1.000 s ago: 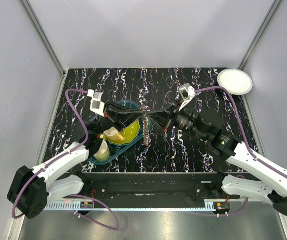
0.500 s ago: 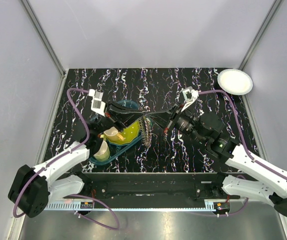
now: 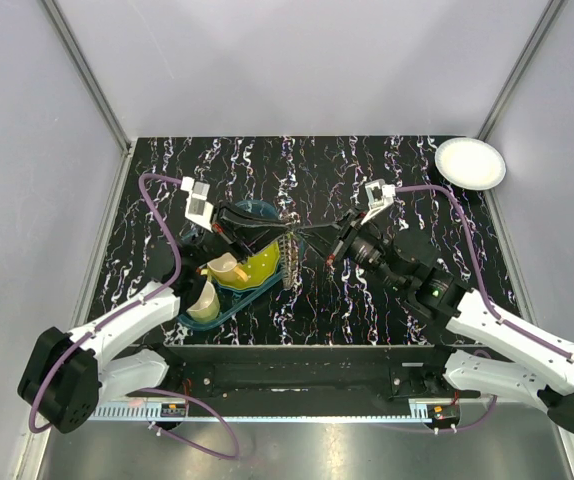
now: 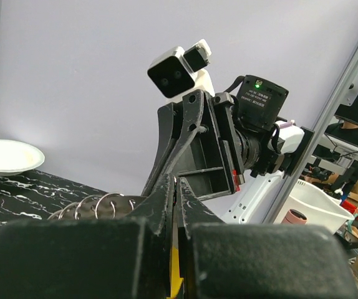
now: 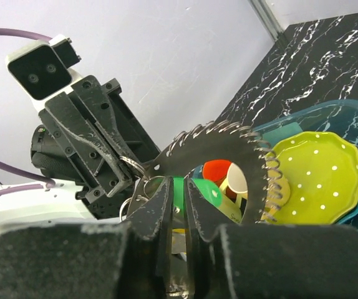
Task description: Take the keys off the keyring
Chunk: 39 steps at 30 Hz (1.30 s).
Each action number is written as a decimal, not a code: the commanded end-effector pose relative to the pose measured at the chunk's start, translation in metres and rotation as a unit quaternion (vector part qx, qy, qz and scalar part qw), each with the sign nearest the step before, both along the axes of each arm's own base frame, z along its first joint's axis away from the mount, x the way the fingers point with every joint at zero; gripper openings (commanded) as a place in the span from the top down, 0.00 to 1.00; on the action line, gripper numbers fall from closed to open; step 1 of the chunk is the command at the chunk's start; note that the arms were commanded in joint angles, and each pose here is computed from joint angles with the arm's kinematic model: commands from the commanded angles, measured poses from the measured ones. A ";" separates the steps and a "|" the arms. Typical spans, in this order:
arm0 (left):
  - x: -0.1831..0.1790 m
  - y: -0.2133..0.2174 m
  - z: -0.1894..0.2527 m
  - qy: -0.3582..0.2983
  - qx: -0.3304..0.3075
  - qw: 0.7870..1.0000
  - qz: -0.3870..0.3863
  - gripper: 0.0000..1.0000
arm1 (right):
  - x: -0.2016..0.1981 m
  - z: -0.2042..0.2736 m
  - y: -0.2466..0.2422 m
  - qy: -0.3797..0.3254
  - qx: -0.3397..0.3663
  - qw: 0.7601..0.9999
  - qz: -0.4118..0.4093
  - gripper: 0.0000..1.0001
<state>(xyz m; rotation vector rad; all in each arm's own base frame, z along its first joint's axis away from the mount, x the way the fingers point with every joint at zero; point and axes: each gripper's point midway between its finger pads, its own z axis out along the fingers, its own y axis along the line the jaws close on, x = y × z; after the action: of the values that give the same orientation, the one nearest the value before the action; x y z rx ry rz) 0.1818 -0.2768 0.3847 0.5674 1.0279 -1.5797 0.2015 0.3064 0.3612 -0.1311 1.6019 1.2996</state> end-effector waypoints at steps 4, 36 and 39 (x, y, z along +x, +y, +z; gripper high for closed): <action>-0.045 0.023 0.054 -0.147 -0.089 0.985 -0.024 1.00 | 0.006 0.004 -0.001 -0.007 -0.008 1.000 -0.015 1.00; -0.055 0.025 0.048 -0.142 -0.070 0.986 -0.048 1.00 | -0.039 0.042 -0.003 -0.286 -0.113 0.947 0.093 0.52; -0.060 0.027 0.048 -0.144 -0.070 0.986 -0.050 1.00 | -0.040 0.038 -0.001 -0.286 -0.115 0.946 0.102 0.52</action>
<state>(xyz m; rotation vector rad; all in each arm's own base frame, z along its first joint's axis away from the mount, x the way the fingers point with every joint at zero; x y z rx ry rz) 0.1659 -0.2781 0.3809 0.6337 1.0462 -1.6577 0.1654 0.3053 0.3732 -0.7435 1.3384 1.0843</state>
